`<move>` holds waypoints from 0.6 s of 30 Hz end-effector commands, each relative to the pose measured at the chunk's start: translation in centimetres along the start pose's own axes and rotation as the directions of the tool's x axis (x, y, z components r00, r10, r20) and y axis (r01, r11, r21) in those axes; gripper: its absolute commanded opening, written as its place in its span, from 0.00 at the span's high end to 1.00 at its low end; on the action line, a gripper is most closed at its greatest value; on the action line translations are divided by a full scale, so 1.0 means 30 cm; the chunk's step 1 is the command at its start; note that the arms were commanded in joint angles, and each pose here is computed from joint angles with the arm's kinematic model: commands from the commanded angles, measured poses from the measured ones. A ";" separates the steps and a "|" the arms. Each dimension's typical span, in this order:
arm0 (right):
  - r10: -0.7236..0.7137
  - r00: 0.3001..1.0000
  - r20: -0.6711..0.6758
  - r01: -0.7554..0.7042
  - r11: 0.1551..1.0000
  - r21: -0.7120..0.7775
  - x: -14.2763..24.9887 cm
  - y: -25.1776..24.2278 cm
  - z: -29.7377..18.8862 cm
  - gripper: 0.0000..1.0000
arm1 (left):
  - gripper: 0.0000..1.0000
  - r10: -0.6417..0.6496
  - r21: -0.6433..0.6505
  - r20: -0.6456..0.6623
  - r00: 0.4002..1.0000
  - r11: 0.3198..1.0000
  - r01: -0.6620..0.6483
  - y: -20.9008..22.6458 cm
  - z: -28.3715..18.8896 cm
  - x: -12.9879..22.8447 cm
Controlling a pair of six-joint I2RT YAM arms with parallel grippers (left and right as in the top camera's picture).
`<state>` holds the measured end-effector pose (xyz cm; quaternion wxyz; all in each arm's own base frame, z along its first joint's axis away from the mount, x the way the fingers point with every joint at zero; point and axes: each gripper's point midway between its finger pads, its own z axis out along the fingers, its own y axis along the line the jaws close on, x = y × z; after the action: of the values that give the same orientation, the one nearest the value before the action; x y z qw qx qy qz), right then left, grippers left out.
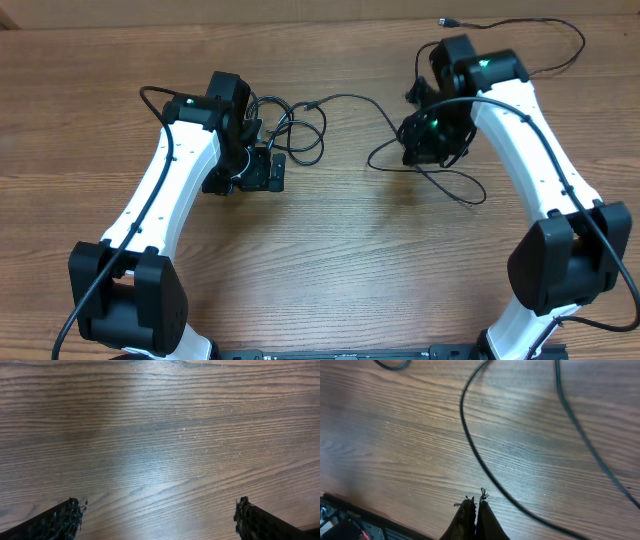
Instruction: Untangle cables
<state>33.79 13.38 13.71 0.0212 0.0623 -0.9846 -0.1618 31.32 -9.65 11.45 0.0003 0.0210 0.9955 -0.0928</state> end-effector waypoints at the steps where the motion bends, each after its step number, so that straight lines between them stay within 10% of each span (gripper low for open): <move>1: 0.054 0.999 -0.006 -0.054 0.998 -0.008 -0.004 0.003 0.032 0.96 | 0.00 0.006 -0.006 -0.006 1.000 1.000 -0.006 -0.003 0.008 0.006; 4: 0.105 0.994 0.007 -0.105 0.994 -0.011 -0.017 0.004 0.034 0.82 | 0.00 0.006 -0.007 -0.006 1.000 1.000 -0.006 -0.003 0.008 0.006; 13: 0.092 0.991 -0.101 -0.090 0.996 0.022 0.080 0.048 0.088 0.80 | 0.01 0.006 -0.007 -0.005 1.000 1.000 -0.006 -0.003 0.008 0.005; 16: 0.089 0.989 -0.115 -0.078 0.992 0.097 0.107 0.035 0.134 0.51 | 0.00 0.006 -0.006 -0.006 1.000 1.000 -0.006 -0.003 0.008 0.006; 18: 0.163 0.982 -0.092 -0.143 0.970 0.195 0.115 -0.003 0.161 0.49 | 0.00 0.006 -0.006 -0.006 1.000 1.000 -0.006 -0.003 0.008 0.006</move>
<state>30.32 15.52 10.27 0.0814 0.0304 -0.9893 -0.1172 31.32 -9.65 11.45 0.0003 0.0210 0.9955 -0.0928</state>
